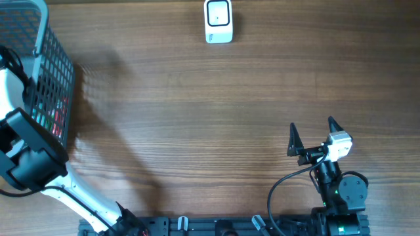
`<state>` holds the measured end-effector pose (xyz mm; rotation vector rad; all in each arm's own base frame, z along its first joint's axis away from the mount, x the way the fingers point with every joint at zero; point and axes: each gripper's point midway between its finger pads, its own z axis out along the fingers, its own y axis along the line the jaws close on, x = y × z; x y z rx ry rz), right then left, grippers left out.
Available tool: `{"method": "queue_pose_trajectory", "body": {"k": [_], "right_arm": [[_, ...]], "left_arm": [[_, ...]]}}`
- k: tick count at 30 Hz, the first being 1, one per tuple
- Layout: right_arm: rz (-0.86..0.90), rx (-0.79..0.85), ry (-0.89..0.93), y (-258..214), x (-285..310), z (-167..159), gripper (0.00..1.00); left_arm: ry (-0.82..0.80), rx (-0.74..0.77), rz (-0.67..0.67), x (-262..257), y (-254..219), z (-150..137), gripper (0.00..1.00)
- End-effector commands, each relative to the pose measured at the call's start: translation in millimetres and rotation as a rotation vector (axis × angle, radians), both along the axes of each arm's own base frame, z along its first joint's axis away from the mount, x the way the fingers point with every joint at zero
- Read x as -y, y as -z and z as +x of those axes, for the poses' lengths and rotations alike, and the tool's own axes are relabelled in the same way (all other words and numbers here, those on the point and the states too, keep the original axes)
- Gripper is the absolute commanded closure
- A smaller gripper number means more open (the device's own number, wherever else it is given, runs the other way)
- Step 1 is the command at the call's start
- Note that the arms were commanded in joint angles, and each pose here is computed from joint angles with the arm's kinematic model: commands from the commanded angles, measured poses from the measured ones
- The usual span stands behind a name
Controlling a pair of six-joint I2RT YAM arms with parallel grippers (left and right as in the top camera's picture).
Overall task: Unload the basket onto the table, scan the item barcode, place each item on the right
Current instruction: 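Reach the left gripper into the basket and grasp the green snack bags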
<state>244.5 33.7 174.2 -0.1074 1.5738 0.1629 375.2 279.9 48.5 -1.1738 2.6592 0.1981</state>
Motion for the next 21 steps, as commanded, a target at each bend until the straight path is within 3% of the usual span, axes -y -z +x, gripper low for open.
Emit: {"method": "queue_pose_trajectory", "body": {"k": [1,4,8,11,14,16,21], "right_arm": [[-0.008,0.013,0.013,-2.4,2.6,0.0,0.00],[-0.008,0.013,0.013,-2.4,2.6,0.0,0.00],[-0.008,0.013,0.013,-2.4,2.6,0.0,0.00],[-0.008,0.013,0.013,-2.4,2.6,0.0,0.00],[-0.008,0.013,0.013,-2.4,2.6,0.0,0.00],[-0.008,0.013,0.013,-2.4,2.6,0.0,0.00],[-0.008,0.013,0.013,-2.4,2.6,0.0,0.01]], "left_arm": [[-0.004,0.101,-0.002,5.6,-40.8,14.6,0.00],[-0.010,0.156,0.097,-0.8,-84.4,15.2,0.00],[-0.047,0.019,0.175,-14.6,-69.8,-11.8,0.00],[-0.059,-0.026,0.147,-18.3,-40.6,-25.4,0.00],[0.109,-0.075,0.070,-12.1,-6.4,-28.7,0.00],[0.121,-0.108,0.035,-14.1,10.0,-37.6,0.00],[0.185,-0.024,-0.128,-1.5,29.3,-34.5,0.00]]}}
